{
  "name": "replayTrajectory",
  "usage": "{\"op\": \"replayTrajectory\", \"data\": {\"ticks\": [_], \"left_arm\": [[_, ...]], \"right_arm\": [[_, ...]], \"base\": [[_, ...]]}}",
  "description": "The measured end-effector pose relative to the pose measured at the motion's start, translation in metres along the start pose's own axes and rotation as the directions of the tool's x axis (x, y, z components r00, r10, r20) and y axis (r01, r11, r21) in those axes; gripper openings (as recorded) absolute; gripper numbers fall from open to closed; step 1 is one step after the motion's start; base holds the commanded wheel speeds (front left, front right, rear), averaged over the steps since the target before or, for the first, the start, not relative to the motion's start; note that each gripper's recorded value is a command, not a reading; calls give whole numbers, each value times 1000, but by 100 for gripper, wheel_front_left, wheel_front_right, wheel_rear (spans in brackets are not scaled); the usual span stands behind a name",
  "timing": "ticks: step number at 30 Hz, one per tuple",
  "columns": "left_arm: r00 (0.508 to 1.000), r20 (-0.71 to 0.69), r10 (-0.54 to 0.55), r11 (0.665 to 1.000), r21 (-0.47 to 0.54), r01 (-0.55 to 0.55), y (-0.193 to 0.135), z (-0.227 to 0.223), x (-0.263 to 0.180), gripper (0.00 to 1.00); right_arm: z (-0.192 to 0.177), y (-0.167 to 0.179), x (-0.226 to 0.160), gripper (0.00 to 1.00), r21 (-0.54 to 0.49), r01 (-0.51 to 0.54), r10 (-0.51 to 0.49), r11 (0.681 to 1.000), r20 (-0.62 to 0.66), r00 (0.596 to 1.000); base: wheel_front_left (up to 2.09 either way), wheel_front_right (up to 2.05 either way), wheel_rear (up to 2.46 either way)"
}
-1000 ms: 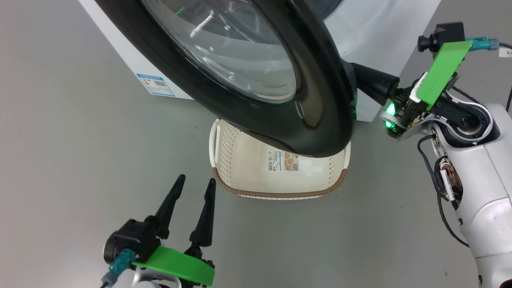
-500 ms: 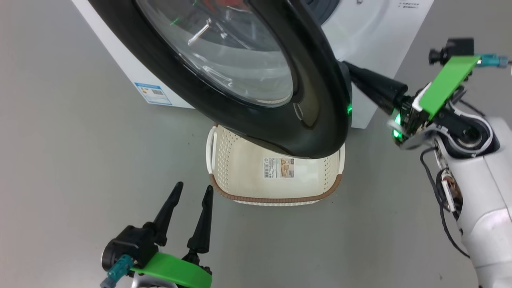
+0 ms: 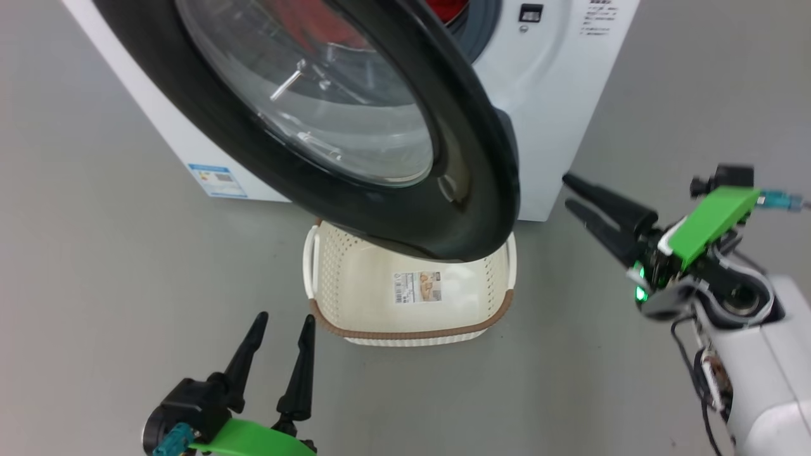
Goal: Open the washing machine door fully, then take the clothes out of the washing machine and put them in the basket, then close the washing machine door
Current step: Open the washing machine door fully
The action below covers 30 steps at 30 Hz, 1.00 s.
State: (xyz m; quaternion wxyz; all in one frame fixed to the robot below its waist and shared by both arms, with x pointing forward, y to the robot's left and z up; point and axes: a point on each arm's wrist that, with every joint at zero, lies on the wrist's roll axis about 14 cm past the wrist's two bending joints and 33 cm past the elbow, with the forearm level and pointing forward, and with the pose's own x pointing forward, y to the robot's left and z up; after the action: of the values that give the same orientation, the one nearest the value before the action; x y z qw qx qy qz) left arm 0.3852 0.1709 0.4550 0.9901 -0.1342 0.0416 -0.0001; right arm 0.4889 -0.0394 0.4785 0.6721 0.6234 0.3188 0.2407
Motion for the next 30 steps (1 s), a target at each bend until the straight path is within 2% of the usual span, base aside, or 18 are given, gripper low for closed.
{"op": "replayTrajectory", "data": {"ticks": [12, 19, 26, 30], "left_arm": [[1000, 5, -21, 1000, 4, 21, -5, 1, 2, 100], [1000, 1, -25, 1000, 3, 25, -5, 0, 5, 100], [1000, -2, -28, 1000, 2, 28, -5, -2, 5, 100], [1000, -4, -27, 1000, 1, 27, -5, -2, 6, 100]], "right_arm": [[-13, -50, -48, 100, 87, 104, -112, 991, 93, 989], [-23, -78, -65, 100, 50, 199, -204, 979, 122, 971], [-23, -88, -77, 100, 7, 244, -241, 970, 183, 953], [-18, -86, -81, 100, -95, 274, -245, 957, 241, 939]], "base": [[0, 0, 0], [0, 0, 0], [0, 0, 0], [0, 0, 0]]}}
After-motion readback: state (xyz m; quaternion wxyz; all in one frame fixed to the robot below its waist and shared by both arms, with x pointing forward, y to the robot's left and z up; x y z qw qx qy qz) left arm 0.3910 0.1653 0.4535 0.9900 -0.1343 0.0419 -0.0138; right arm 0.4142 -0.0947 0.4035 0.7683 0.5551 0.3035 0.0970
